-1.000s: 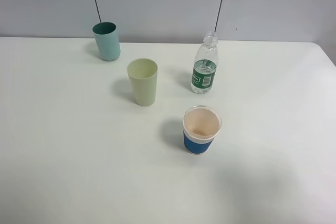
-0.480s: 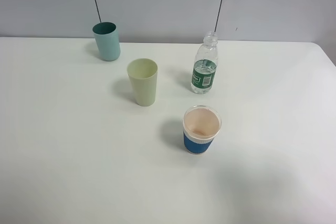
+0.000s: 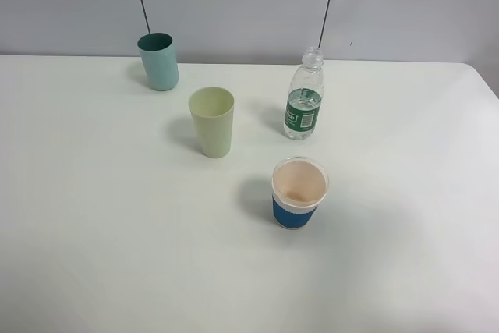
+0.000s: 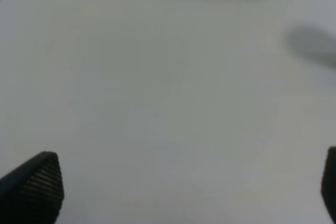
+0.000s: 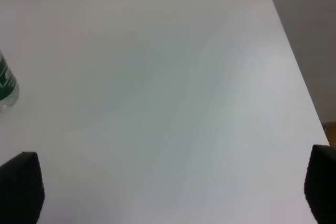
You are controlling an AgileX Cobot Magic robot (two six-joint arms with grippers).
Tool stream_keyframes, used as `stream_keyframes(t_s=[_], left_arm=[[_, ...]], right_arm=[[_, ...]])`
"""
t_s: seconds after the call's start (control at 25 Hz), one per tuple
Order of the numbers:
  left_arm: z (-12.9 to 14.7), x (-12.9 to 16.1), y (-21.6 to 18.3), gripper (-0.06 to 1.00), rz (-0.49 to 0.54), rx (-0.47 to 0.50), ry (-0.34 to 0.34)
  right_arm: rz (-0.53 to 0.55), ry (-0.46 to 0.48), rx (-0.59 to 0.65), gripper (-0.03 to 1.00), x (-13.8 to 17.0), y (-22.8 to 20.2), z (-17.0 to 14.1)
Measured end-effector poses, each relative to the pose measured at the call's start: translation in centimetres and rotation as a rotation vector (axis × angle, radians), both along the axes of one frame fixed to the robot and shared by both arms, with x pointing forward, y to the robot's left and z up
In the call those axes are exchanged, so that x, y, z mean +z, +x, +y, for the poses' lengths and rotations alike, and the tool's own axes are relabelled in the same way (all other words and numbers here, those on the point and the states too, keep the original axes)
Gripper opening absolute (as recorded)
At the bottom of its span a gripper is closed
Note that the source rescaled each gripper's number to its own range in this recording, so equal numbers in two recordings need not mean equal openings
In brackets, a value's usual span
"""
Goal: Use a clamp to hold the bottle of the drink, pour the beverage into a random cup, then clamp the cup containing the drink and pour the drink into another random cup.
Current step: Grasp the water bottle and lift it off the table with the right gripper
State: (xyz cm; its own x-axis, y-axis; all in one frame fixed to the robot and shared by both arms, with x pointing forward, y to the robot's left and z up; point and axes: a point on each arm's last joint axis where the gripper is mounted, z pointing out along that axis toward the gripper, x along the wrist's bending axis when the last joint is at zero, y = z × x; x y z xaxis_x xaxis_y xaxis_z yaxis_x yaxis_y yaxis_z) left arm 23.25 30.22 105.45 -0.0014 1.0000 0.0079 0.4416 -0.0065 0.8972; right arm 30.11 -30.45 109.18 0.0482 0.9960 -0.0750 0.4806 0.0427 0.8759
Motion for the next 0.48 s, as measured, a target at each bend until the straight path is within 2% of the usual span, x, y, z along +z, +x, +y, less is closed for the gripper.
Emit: stream_keyframes(t_s=[0.2,0.48], left_arm=[[0.0,0.0,0.0,1.0,0.0,0.0,0.0],[0.0,0.0,0.0,1.0,0.0,0.0,0.0]], right_arm=[[0.03,0.0,0.005,1.0,-0.4,4.7,-0.3],[0.125,0.007,0.011,1.0,-2.9,10.7,-0.6]])
